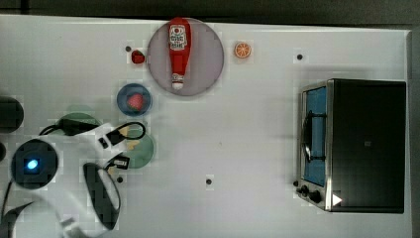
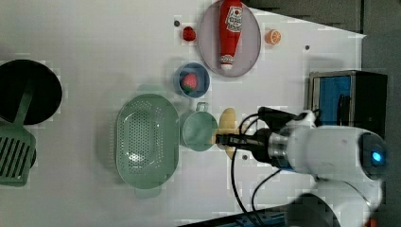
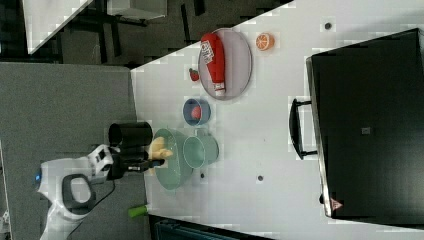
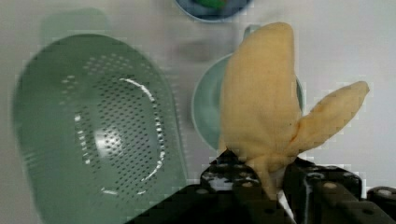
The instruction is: Pick Banana and place it in mug.
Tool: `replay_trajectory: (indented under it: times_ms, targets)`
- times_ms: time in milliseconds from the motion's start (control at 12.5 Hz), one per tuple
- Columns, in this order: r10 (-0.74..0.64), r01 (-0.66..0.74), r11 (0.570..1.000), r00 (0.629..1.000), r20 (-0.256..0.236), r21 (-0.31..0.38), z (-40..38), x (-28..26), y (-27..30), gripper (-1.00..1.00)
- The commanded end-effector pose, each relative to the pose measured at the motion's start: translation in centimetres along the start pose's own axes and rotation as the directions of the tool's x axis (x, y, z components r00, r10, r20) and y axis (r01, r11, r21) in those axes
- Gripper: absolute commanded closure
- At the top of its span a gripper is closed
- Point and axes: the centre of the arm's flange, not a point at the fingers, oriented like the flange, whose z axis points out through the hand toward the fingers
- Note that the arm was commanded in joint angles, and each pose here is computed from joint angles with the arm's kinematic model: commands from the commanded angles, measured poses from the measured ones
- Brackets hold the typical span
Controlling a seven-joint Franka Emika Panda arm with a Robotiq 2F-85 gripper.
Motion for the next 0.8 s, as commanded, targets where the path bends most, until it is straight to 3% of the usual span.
replay_trajectory:
  times_ms: [80, 560, 800]
  targets:
    - [0.127, -0.128, 0.991, 0.991, 0.037, 0.025, 4.7, 3.0, 2.3, 0.32]
    - [0.146, -0.144, 0.986, 0.989, -0.022, 0.084, 6.0, 3.6, 3.0, -1.00]
    - [0.159, -0.151, 0.982, 0.985, -0.068, 0.116, 3.8, 4.6, 3.0, -1.00]
